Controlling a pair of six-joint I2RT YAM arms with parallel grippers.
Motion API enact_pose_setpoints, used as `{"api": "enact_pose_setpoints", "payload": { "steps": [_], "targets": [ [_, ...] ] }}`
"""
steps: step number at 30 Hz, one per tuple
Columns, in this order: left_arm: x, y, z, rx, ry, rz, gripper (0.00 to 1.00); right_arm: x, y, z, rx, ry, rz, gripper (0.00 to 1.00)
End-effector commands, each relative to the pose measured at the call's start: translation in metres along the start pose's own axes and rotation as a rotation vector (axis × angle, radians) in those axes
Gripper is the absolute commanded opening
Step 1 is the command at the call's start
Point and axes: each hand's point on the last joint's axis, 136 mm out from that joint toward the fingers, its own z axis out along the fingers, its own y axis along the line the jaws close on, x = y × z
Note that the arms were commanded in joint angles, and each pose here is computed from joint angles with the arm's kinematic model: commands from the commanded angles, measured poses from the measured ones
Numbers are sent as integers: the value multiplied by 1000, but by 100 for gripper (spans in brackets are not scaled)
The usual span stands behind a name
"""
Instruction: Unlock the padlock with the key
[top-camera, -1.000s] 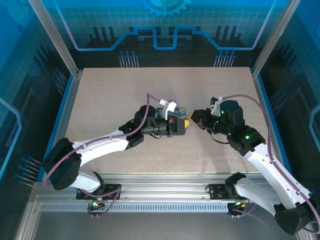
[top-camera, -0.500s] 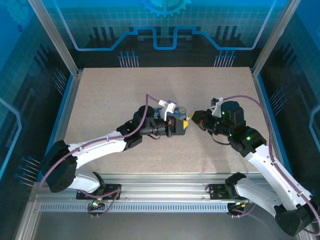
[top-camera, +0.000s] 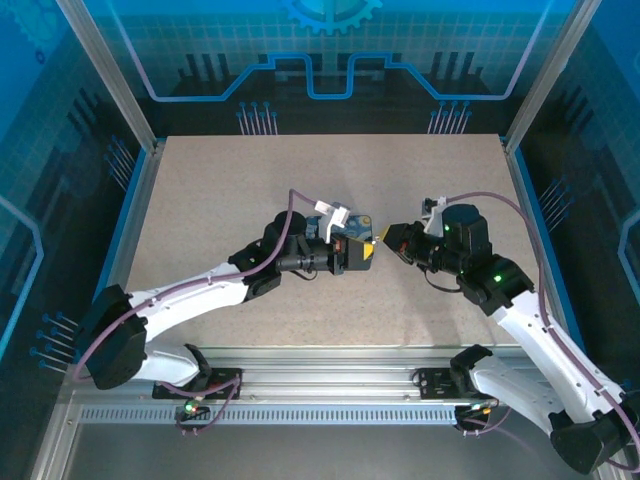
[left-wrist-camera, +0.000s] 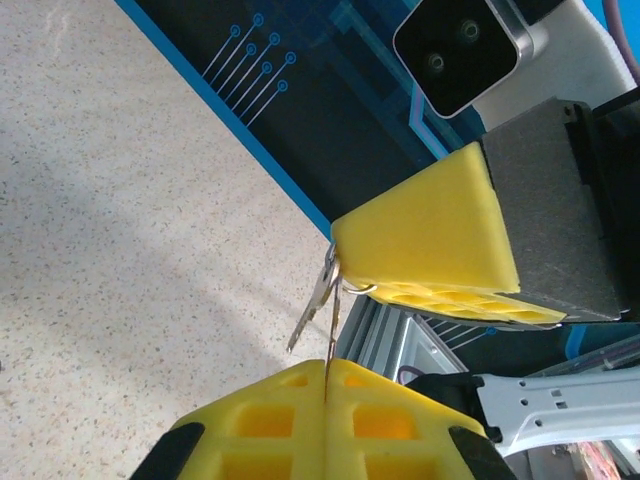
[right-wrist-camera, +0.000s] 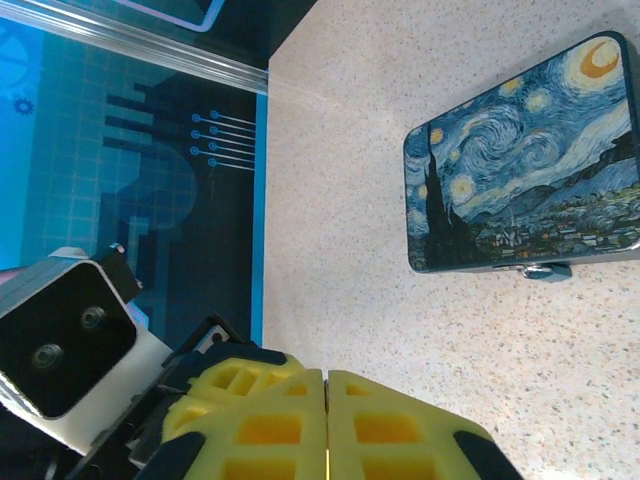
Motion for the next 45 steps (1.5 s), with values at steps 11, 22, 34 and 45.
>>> {"api": "enact_pose_setpoints", "payload": {
  "steps": [11, 22, 34, 45],
  "targets": [
    [11, 16, -6, -148, 239, 19, 0, -10, -42, -6, 89, -53, -67, 49],
    [15, 17, -32, -116, 466, -16, 0, 0, -7, 4, -259, 133, -344, 49],
    [10, -9, -40, 16, 493, 2, 0, 35, 21, 20, -421, 300, -462, 45],
    [8, -12, -39, 36, 475, 8, 0, 45, 22, 21, -439, 344, -478, 29]
  ]
}}
